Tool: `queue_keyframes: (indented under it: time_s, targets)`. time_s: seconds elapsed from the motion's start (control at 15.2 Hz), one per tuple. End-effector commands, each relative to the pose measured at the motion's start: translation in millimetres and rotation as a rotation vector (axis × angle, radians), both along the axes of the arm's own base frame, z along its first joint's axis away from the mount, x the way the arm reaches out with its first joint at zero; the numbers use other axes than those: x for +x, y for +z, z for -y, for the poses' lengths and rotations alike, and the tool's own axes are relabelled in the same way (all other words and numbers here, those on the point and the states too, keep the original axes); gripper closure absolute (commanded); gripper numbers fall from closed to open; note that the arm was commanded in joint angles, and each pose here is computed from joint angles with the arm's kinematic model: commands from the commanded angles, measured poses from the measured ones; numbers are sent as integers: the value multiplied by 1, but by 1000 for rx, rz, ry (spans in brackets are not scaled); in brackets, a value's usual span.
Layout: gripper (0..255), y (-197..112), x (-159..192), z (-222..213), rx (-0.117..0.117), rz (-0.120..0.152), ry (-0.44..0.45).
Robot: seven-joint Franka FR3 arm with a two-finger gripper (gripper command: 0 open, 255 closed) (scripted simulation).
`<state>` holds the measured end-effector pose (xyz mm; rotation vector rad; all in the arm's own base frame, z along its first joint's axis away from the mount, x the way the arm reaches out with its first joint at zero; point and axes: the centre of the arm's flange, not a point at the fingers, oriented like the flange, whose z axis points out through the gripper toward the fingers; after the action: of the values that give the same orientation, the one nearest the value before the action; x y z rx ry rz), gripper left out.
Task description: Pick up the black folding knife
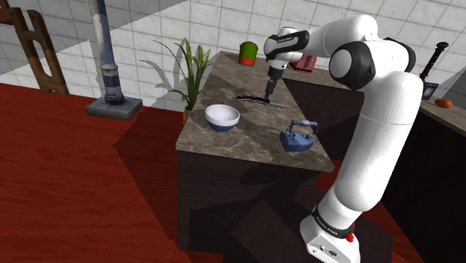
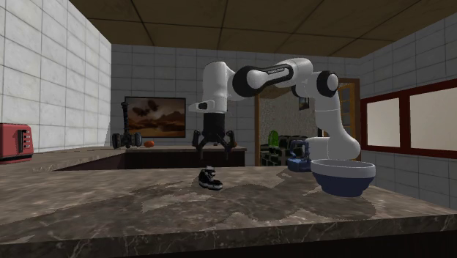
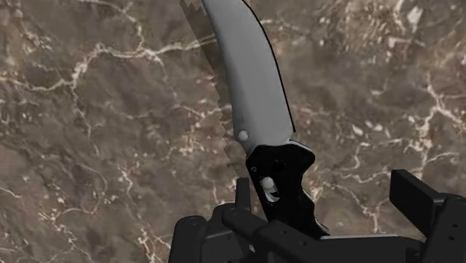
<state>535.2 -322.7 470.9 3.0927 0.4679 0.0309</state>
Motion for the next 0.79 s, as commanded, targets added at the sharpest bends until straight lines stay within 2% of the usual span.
queue_keyframes:
  time_s: [0.0, 0.59, 0.66, 0.73]
  targets:
    - [0, -4, 16, 15, -2, 5, 22]
    - [0, -44, 16, 15, -2, 5, 22]
    - [255, -44, 16, 15, -2, 5, 22]
    - [255, -44, 16, 14, -2, 5, 22]
